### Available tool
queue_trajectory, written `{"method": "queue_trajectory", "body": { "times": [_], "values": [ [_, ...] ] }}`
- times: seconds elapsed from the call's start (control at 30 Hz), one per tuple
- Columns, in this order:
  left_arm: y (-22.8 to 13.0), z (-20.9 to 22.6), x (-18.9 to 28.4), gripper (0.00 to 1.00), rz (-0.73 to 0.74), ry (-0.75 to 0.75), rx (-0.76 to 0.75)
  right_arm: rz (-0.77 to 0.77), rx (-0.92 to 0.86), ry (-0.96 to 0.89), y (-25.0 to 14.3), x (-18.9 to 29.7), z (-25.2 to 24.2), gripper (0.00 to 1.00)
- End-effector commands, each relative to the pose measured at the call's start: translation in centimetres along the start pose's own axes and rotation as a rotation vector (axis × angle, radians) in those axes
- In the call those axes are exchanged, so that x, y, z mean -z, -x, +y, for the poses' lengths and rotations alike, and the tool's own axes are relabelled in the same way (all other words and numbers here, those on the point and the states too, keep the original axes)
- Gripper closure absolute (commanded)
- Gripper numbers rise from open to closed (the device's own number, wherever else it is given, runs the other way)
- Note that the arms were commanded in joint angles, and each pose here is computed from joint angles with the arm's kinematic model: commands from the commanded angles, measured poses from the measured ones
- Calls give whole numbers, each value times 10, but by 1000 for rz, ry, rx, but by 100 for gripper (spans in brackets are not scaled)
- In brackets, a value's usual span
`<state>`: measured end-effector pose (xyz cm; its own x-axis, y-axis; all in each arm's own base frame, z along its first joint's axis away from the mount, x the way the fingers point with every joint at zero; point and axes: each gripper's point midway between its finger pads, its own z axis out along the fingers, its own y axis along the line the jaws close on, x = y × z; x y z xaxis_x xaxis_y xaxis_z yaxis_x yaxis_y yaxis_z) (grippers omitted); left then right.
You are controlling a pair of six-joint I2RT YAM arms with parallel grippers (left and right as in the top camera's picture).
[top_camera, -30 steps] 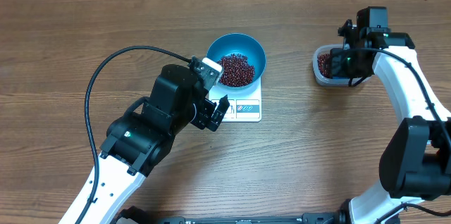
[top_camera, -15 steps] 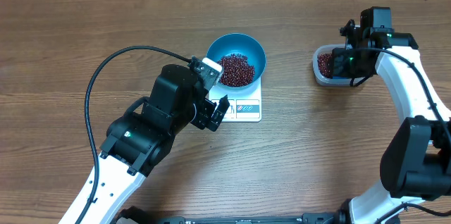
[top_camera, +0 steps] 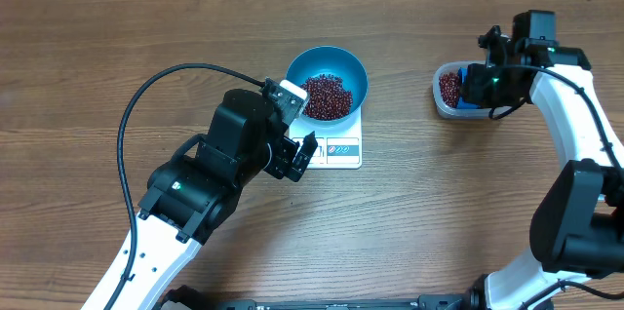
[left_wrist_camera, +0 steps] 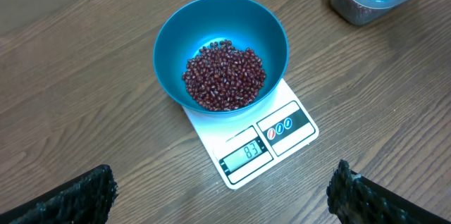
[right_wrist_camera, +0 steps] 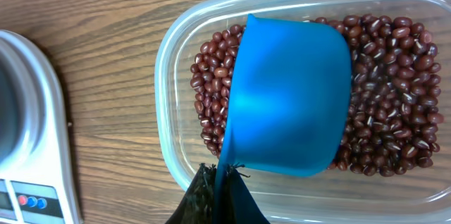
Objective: Scoop item into bowl and weigh 150g on scale
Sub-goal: 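Lower the blue scoop into the bean tub with the right gripper, then push the scoop through the beans to fill it, right gripper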
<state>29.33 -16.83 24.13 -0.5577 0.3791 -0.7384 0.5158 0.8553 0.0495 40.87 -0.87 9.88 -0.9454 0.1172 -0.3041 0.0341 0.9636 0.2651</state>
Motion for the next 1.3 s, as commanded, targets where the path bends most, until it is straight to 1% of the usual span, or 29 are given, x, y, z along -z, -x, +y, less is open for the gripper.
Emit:
{"method": "queue_trajectory", "body": {
  "times": [0.0, 0.23, 0.4, 0.57, 0.63, 1.27],
  "values": [
    [0, 3, 0, 0, -1, 10, 19, 4, -1, 127, -1, -5, 12, 96],
    [0, 3, 0, 1, -1, 10, 19, 1, -50, 195, -2, 1, 8, 96],
    [0, 3, 0, 1, -1, 9, 19, 10, -59, 203, -4, 2, 7, 96],
    [0, 3, 0, 0, -1, 10, 19, -1, -47, 329, -4, 9, 24, 96],
    [0, 3, 0, 0, -1, 10, 19, -6, -54, 353, -3, 12, 25, 96],
    [0, 3, 0, 0, -1, 10, 19, -15, -147, 331, -5, 20, -7, 96]
  ]
}}
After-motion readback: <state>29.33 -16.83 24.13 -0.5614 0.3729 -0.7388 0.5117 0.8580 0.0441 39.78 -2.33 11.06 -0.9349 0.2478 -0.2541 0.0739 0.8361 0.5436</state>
